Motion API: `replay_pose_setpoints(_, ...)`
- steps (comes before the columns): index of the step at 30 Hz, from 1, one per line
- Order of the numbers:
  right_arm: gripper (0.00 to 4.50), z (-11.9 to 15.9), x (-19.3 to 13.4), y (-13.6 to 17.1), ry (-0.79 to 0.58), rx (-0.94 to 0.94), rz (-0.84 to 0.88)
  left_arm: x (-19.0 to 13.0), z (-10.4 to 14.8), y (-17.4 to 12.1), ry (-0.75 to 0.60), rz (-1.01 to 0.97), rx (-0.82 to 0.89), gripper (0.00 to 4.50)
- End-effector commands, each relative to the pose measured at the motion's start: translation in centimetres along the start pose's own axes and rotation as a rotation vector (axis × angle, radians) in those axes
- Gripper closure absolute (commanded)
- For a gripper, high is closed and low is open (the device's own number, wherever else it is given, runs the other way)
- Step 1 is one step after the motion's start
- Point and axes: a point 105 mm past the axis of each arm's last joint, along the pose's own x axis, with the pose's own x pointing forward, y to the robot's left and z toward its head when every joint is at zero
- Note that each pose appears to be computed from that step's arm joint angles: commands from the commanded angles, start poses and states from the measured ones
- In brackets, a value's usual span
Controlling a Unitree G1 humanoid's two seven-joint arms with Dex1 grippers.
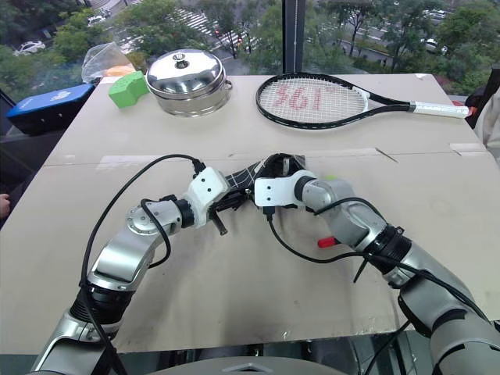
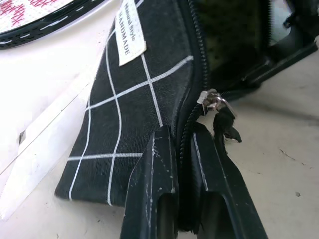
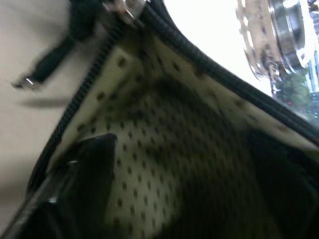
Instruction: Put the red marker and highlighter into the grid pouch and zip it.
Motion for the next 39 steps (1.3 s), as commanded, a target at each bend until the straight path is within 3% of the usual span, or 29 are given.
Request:
replay_pose_setpoints(1, 0.15, -0.5, -3.7, -2.4, -0.027, 0.363, -0.086, -0.7, 0.0, 1.9, 0.002, 0.077, 0.002, 4.50)
replay_pose_setpoints(5, 0.15, -1.5, -6.9, -3.2, -0.015, 0.669, -0.213, -0.8, -0.2, 2.9, 0.006, 0.121, -0.010, 4.50)
replay_pose_setpoints(9, 0.15, -3.9, -8.2, -2.0, 0.141, 0.939, -0.337, -0.8, -0.1, 3.4, -0.001, 0.153, -0.020, 4.50)
replay_pose_setpoints(12, 0.15, -5.8, -7.8, 0.2, 0.306, 1.125, -0.420, -0.6, 0.0, 3.3, -0.008, 0.154, -0.016, 4.50)
replay_pose_setpoints(15, 0.15, -7.9, -7.2, 2.4, 0.569, 1.165, -0.490, -0.4, 0.3, 3.2, -0.014, 0.146, -0.013, 4.50)
replay_pose_setpoints(19, 0.15, -7.9, -5.4, 4.6, 0.584, 1.399, -0.438, -0.4, 0.5, 3.1, -0.022, 0.142, -0.007, 4.50)
replay_pose_setpoints(22, 0.90, -8.0, -5.3, 5.1, 0.584, 1.476, -0.443, -0.4, 0.7, 3.1, -0.027, 0.140, -0.004, 4.50)
replay_pose_setpoints(28, 3.63, -8.0, -6.3, 3.8, 0.545, 1.398, -0.458, -0.5, 0.8, 2.8, -0.033, 0.135, -0.013, 4.50)
replay_pose_setpoints(32, 3.70, -7.2, -7.4, 1.8, 0.430, 1.248, -0.409, -0.5, 0.8, 2.6, -0.037, 0.129, -0.019, 4.50)
replay_pose_setpoints(36, 3.70, -3.0, -8.7, -0.8, 0.188, 0.950, -0.185, -0.2, 1.0, 2.3, -0.042, 0.114, -0.016, 4.50)
replay_pose_setpoints(39, 3.70, -0.3, -8.7, -1.5, 0.113, 0.686, -0.029, 0.2, 1.3, 1.9, -0.049, 0.091, 0.000, 4.50)
